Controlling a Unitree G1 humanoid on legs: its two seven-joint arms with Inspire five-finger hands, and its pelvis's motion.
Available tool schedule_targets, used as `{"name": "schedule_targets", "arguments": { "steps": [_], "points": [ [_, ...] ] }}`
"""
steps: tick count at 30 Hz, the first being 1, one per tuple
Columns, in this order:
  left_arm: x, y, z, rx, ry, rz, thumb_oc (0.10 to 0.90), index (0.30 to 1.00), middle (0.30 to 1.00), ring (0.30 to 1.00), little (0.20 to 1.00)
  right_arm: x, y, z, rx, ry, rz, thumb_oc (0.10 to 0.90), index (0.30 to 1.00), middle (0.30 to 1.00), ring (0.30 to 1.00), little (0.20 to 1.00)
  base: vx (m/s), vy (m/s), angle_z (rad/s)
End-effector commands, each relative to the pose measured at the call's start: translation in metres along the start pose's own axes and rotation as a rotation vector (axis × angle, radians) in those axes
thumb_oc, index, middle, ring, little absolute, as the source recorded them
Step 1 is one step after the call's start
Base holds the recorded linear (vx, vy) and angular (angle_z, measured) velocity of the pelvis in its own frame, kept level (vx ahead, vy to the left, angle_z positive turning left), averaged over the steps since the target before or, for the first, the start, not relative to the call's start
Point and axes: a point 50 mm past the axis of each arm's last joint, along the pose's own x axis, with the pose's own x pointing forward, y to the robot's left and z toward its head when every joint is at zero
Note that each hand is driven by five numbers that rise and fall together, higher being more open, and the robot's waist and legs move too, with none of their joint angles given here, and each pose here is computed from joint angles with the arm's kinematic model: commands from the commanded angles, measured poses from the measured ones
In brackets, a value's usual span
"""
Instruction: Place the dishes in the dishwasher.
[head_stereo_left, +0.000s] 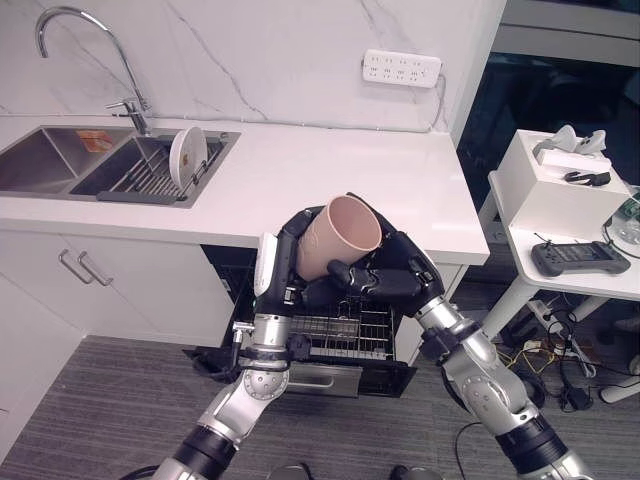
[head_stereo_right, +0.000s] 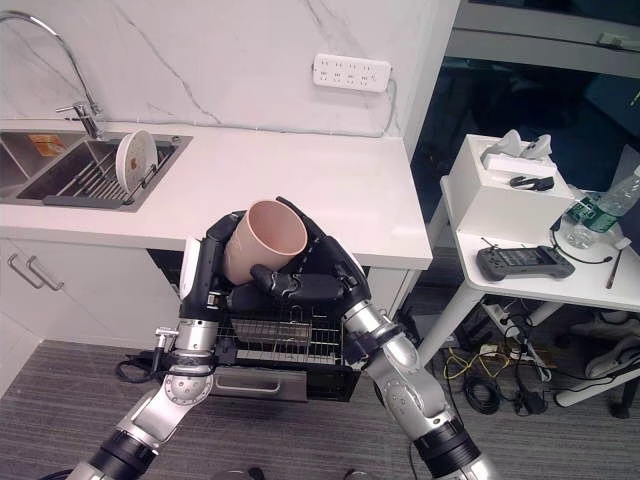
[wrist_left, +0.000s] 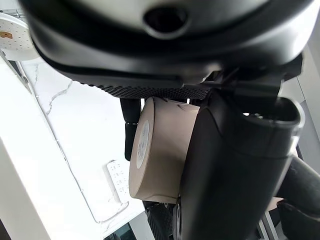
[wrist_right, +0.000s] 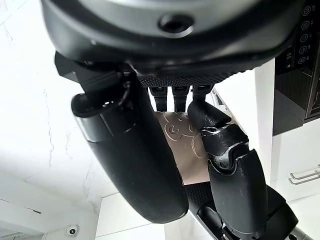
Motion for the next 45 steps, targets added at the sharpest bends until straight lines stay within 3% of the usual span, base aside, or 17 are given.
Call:
{"name": "schedule_targets", "arguments": {
  "steps": [1, 11, 23, 37, 45],
  "points": [
    [0.033, -0.011, 0.035, -0.064, -0.206, -0.052, 0.4, 0.3, 0.3, 0.3, 0.3, 0.039, 0.041, 0.053, 0.004, -0.272, 0.249, 0.8, 0.9, 0.9, 0.9, 0.9, 0.0, 0.0, 0.0],
    [0.041, -0.011, 0.038, -0.105, -0.16, -0.116, 0.4, 0.3, 0.3, 0.3, 0.3, 0.042, 0.055, 0.049, 0.064, -0.249, 0.337, 0.8, 0.9, 0.9, 0.9, 0.9, 0.0, 0.0, 0.0],
    [0.056, -0.01, 0.051, -0.121, -0.144, -0.14, 0.4, 0.3, 0.3, 0.3, 0.3, 0.043, 0.074, 0.03, 0.374, -0.193, 0.421, 0.8, 0.9, 0.9, 0.9, 0.9, 0.0, 0.0, 0.0],
    [0.056, 0.001, 0.06, -0.067, -0.165, -0.172, 0.4, 0.3, 0.3, 0.3, 0.3, 0.039, 0.067, 0.036, 0.161, -0.23, 0.315, 0.8, 0.9, 0.9, 0.9, 0.9, 0.0, 0.0, 0.01],
    [0.044, -0.002, 0.053, -0.033, -0.169, -0.162, 0.4, 0.3, 0.3, 0.3, 0.3, 0.036, 0.054, 0.055, -0.153, -0.299, 0.231, 0.8, 0.9, 0.9, 0.9, 0.9, 0.0, 0.0, 0.0]
  ]
}}
